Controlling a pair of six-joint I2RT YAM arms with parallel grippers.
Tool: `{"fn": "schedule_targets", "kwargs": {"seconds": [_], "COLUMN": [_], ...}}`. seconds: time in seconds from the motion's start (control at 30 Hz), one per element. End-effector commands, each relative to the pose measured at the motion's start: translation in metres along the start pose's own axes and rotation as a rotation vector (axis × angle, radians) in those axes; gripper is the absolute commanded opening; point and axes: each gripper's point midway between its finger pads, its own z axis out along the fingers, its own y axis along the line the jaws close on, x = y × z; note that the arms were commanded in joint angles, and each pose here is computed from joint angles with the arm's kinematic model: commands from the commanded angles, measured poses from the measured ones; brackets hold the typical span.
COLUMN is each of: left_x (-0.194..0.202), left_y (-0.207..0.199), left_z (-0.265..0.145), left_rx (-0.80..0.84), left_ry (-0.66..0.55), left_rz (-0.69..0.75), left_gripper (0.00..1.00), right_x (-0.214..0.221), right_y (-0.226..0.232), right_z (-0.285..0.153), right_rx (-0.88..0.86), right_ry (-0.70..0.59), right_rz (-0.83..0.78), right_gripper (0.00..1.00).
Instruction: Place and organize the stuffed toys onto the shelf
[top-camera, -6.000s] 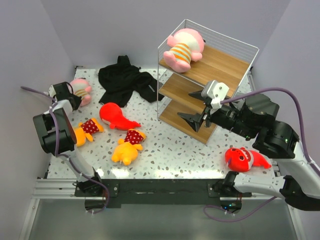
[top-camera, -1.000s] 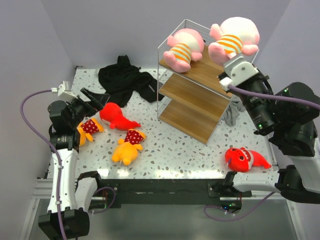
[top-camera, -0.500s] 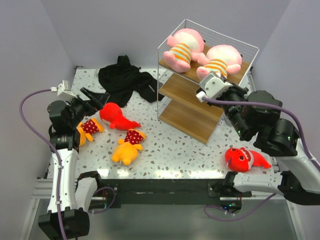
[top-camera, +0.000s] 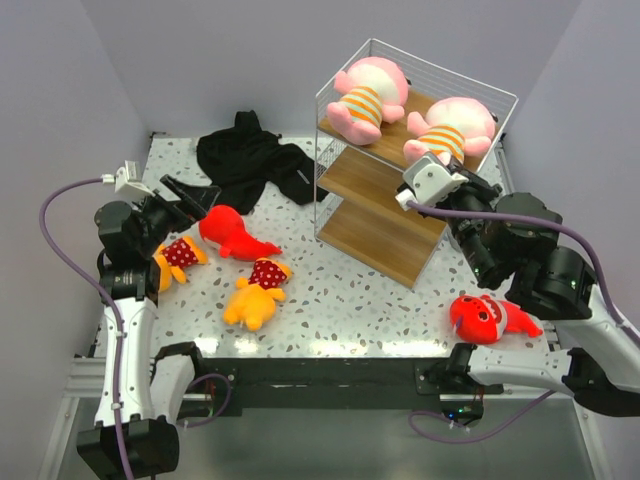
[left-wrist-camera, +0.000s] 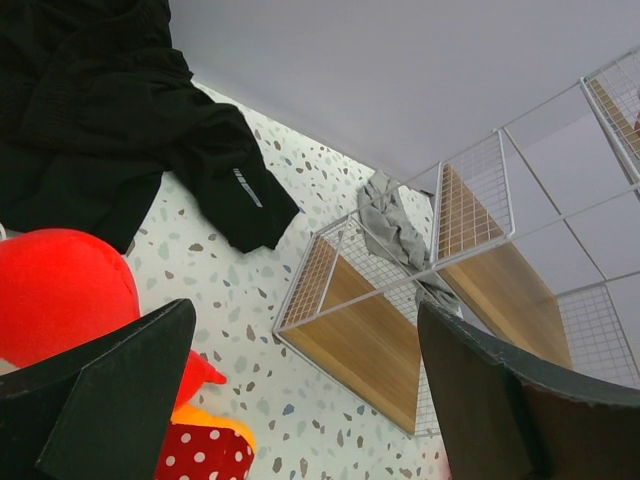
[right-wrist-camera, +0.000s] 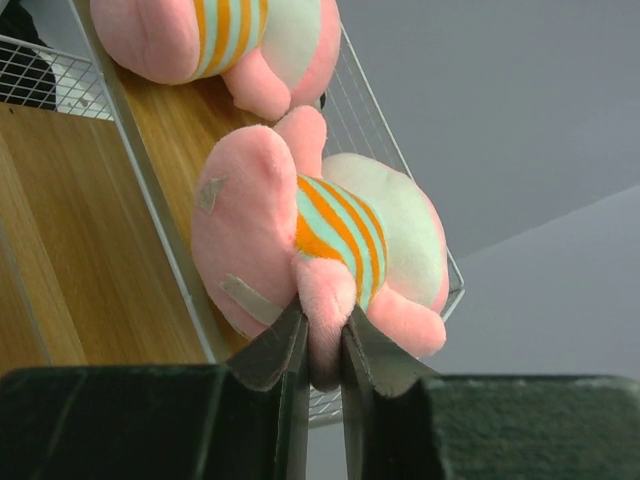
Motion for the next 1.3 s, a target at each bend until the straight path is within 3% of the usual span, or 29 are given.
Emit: {"fn": "schedule_targets", "kwargs": {"seconds": [0.0, 0.13, 0.33, 0.63, 1.0, 1.27], "left_x": [-0.015, -0.015, -0.015, -0.021, -0.022, -0.022], "left_y": [-0.020, -0.021, -0.022, -0.027, -0.028, -0.028], "left_z": [-0.005, -0.006, -0.004, -0.004, -0.004, -0.005], "left_rx": [0.057, 0.059, 0.065, 0.070, 0.074, 0.074], "left_ry": [-0.043, -0.045, -0.040, -0.046, -0.051, -0.054], "left_rz": [0.026, 0.029, 0.012, 0.014, 0.010, 0.011], "left_gripper": [0.98, 0.98, 0.97, 0.98, 0.98, 0.97], "right_x": [-0.001, -0.002, 0.003, 0.006, -0.007, -0.013], "right_y": [-0.019, -0.022, -0.019, -0.018, -0.015, -0.008], "right_z": [-0.004, -0.006, -0.006, -0.005, -0.002, -0.002], "right_rx": [0.075, 0.084, 0.082, 0.081, 0.012, -0.057], "right_ry": [-0.005, -0.012, 0.007, 0.020, 0.017, 0.028], "right_rz": [0.030, 0.042, 0.030, 0.018, 0.035, 0.078], "right_gripper": [0.20, 0.25, 0.45, 0.47, 0.69, 0.72]}}
